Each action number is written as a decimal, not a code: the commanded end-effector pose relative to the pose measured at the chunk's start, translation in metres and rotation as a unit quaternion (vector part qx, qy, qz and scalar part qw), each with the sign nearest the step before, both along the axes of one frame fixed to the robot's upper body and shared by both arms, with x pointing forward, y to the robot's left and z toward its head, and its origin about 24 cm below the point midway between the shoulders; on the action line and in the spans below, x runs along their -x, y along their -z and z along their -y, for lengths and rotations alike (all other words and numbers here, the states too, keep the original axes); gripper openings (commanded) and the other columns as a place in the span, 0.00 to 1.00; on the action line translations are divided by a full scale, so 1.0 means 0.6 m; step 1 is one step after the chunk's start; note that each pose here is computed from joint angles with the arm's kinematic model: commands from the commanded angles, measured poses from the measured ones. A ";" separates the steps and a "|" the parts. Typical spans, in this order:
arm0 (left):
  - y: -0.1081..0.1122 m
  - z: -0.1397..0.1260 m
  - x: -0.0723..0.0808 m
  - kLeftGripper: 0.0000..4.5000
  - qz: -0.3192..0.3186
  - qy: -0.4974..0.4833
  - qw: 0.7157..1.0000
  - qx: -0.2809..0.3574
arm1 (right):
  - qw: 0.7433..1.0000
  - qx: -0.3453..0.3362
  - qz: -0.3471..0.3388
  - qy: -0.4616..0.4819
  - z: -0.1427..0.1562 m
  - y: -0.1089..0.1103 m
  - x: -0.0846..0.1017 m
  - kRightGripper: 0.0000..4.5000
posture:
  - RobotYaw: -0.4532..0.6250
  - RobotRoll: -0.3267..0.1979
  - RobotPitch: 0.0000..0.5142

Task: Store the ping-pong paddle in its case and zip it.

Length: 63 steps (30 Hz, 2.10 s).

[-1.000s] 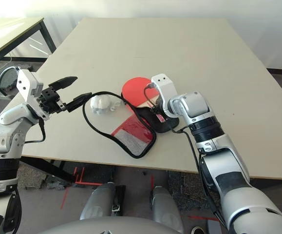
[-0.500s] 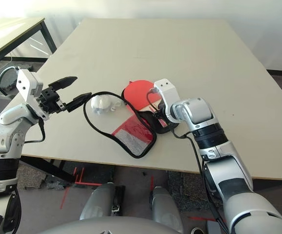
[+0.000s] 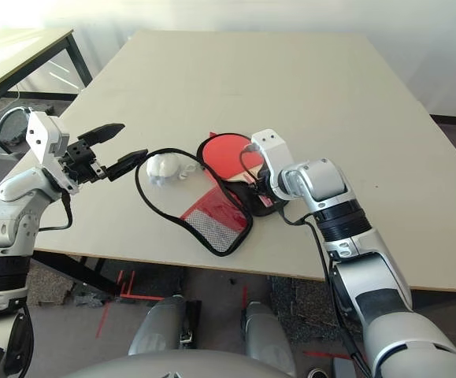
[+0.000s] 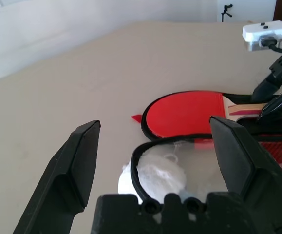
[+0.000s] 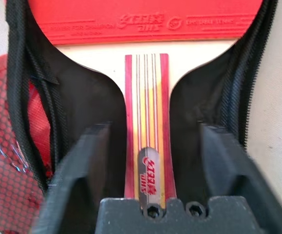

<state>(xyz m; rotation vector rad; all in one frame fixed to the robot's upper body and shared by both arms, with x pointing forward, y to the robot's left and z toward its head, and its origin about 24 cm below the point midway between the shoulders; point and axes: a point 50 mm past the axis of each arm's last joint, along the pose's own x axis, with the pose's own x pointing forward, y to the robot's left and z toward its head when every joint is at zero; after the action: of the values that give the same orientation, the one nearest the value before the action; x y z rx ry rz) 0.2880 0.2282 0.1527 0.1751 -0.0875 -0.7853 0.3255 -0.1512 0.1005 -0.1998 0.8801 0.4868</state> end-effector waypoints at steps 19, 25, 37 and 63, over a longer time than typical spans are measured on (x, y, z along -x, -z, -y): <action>0.110 -0.052 0.035 1.00 -0.211 -0.031 0.960 -0.179 | 0.956 -0.073 0.275 -0.065 0.127 -0.091 -0.013 1.00 | 0.60 0.62 0.05; 0.084 0.026 -0.003 1.00 -0.169 0.027 0.983 -0.061 | 0.954 -0.073 0.289 -0.030 0.166 -0.081 -0.008 1.00 | 0.57 0.62 0.05; 0.009 0.221 -0.069 1.00 -0.094 0.203 0.974 0.044 | 0.958 -0.163 0.233 0.040 0.187 -0.022 0.049 1.00 | 0.44 0.62 0.09; 0.050 0.115 -0.058 1.00 -0.097 0.109 0.989 -0.020 | 0.951 -0.278 0.127 0.051 0.131 0.038 0.052 1.00 | 0.56 0.62 0.06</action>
<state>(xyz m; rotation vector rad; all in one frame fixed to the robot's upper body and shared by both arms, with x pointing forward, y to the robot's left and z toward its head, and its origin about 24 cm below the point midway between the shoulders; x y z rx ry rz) 0.3256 0.1524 0.1209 0.1355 0.0926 -1.0436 0.2927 -0.2321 0.0815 0.3013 0.4532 0.5712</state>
